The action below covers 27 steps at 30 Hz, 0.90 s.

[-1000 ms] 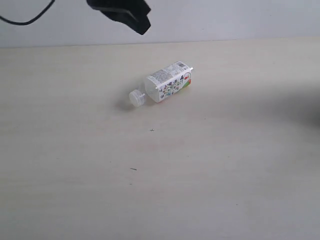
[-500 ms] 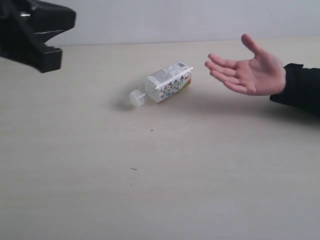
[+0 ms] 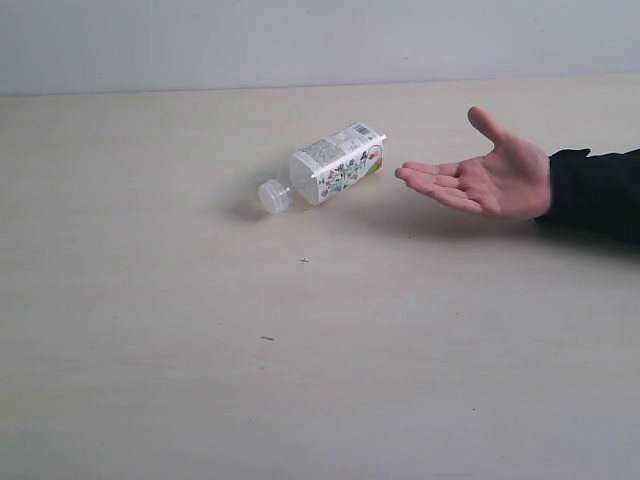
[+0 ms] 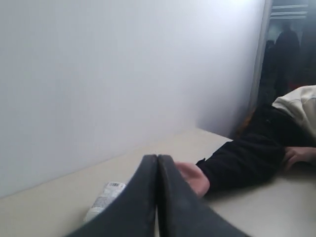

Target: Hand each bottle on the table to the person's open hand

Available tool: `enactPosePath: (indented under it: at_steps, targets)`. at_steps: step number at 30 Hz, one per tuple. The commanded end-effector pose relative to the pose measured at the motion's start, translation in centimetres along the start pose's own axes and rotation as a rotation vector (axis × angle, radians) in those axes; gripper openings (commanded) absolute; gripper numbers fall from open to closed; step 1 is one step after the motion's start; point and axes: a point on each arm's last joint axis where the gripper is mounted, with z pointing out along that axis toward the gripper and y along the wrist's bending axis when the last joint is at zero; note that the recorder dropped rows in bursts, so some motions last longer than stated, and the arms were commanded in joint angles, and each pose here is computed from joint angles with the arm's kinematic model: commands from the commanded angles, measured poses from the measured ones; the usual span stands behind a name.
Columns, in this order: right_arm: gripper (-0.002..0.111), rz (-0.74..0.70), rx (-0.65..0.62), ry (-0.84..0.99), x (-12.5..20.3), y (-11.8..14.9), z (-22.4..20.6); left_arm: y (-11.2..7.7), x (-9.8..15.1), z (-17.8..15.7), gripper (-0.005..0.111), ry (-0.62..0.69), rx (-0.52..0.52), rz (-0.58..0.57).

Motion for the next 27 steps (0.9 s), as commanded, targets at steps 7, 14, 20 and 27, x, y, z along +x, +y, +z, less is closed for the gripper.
enactPosePath:
  at_steps: [7, 14, 20, 27]
  targets:
    - [0.0, -0.004, 0.006, -0.005, 0.0, 0.0, 0.0, 0.8, 2.9, -3.5, 0.0, -0.094, -0.153, -0.025]
    - [0.0, -0.004, 0.006, -0.005, 0.0, 0.0, 0.0, 1.1, 5.3, -3.5, 0.0, -0.036, -0.168, -0.039]
    - [0.0, -0.004, 0.006, -0.005, 0.0, 0.0, 0.0, 1.9, 6.3, -3.6, 0.0, -0.001, -0.257, -0.044]
    - [0.0, -0.004, 0.006, -0.005, 0.0, 0.0, 0.0, 1.8, 7.1, -3.5, 0.0, 0.012, -0.242, -0.108]
